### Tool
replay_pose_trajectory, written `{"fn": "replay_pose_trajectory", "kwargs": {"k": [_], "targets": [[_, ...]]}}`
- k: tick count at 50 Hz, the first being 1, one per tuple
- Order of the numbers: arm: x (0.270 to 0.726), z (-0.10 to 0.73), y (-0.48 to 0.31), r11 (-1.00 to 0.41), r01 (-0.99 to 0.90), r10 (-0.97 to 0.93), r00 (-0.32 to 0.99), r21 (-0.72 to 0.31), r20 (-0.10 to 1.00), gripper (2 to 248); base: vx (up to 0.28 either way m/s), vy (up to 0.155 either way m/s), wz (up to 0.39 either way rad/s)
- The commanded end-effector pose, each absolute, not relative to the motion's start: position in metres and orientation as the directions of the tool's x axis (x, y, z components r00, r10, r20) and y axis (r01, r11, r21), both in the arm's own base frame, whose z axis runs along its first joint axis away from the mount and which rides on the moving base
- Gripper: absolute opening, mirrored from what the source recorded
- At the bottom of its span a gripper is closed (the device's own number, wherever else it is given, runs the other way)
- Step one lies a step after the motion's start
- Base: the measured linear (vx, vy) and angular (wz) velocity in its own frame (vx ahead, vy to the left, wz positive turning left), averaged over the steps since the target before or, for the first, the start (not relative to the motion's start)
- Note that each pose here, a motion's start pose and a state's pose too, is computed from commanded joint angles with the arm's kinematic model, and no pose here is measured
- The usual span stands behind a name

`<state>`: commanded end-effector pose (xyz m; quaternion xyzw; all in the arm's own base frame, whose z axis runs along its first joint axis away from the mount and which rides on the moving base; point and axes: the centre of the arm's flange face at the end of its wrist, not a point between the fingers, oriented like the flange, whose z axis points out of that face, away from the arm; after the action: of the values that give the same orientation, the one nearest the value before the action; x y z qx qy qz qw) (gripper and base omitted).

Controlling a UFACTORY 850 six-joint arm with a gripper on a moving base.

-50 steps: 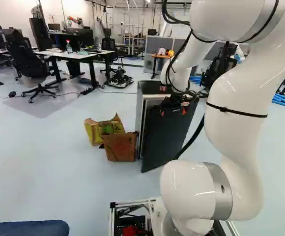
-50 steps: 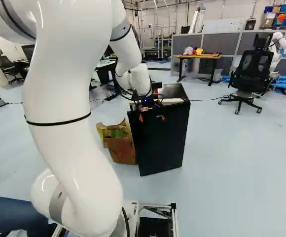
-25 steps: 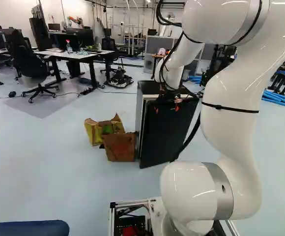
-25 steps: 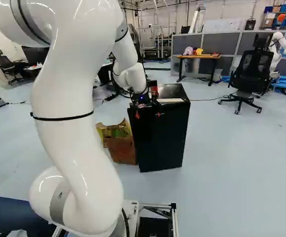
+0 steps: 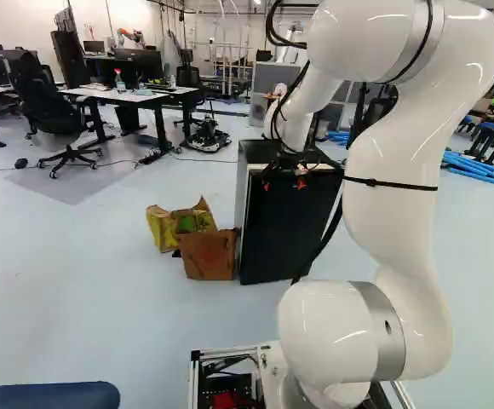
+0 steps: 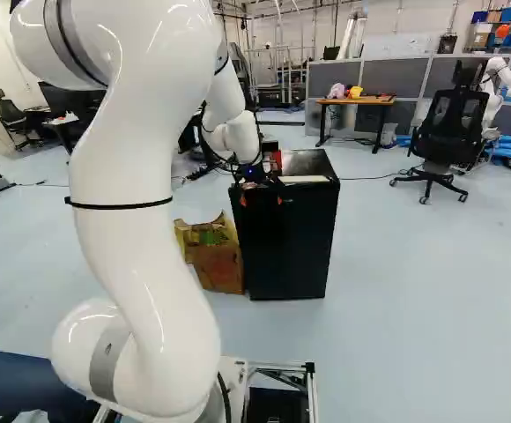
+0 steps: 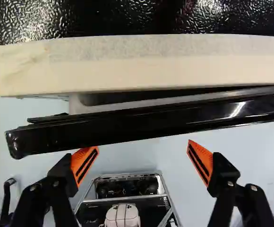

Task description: Grab a drink from the fridge

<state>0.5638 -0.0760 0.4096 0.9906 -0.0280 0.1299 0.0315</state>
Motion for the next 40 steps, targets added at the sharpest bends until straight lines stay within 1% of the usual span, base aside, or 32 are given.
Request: {"fn": "replay_pose_trajectory", "kwargs": {"k": [11,40], "targets": [[0.5639,0.4095,-0.0747,-0.995,-0.090,-0.079,0.962,0.032,0.261,247,0.000,0.000,0.000],[0.5642,0.4096,-0.0747,-0.995,-0.090,-0.078,0.961,0.032,0.264,247,0.000,0.000,0.000]]}}
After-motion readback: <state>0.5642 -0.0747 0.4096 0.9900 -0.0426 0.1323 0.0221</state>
